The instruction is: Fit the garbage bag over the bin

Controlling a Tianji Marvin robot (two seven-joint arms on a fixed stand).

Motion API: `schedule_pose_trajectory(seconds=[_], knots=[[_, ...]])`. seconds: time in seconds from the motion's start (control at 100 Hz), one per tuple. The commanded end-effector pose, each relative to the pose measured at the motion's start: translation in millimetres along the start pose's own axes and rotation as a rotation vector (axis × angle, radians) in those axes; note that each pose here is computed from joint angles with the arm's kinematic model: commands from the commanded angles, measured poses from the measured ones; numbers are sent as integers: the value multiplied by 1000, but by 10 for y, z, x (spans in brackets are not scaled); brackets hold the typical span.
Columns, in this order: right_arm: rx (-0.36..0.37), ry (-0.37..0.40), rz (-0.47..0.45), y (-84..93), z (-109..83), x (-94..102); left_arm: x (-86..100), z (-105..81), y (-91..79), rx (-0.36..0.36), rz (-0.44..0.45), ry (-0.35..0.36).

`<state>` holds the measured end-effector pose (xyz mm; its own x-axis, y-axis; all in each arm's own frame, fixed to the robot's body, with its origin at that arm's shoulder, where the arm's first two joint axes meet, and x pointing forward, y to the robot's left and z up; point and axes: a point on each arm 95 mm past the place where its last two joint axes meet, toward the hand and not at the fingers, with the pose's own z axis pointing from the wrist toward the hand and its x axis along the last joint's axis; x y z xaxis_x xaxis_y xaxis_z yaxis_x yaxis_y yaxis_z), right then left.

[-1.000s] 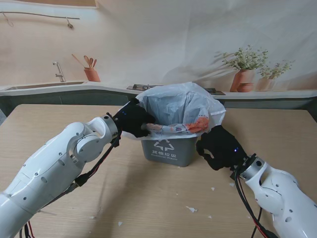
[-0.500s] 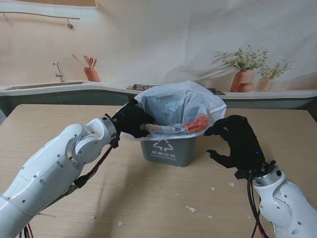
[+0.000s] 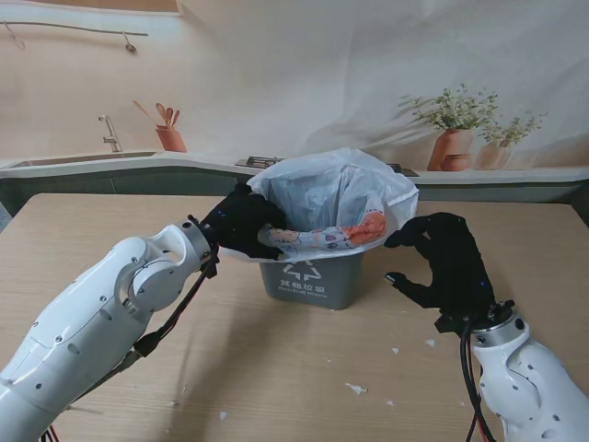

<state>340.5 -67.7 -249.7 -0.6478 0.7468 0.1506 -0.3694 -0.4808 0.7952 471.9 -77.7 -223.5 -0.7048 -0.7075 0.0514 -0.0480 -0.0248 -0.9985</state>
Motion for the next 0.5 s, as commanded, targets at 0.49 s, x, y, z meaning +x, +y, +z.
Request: schedule_pose_trajectory(seconds=[0.49], knots=[[-8,-10,-6,29,11,10,106,-117,-195,162,-101,42]])
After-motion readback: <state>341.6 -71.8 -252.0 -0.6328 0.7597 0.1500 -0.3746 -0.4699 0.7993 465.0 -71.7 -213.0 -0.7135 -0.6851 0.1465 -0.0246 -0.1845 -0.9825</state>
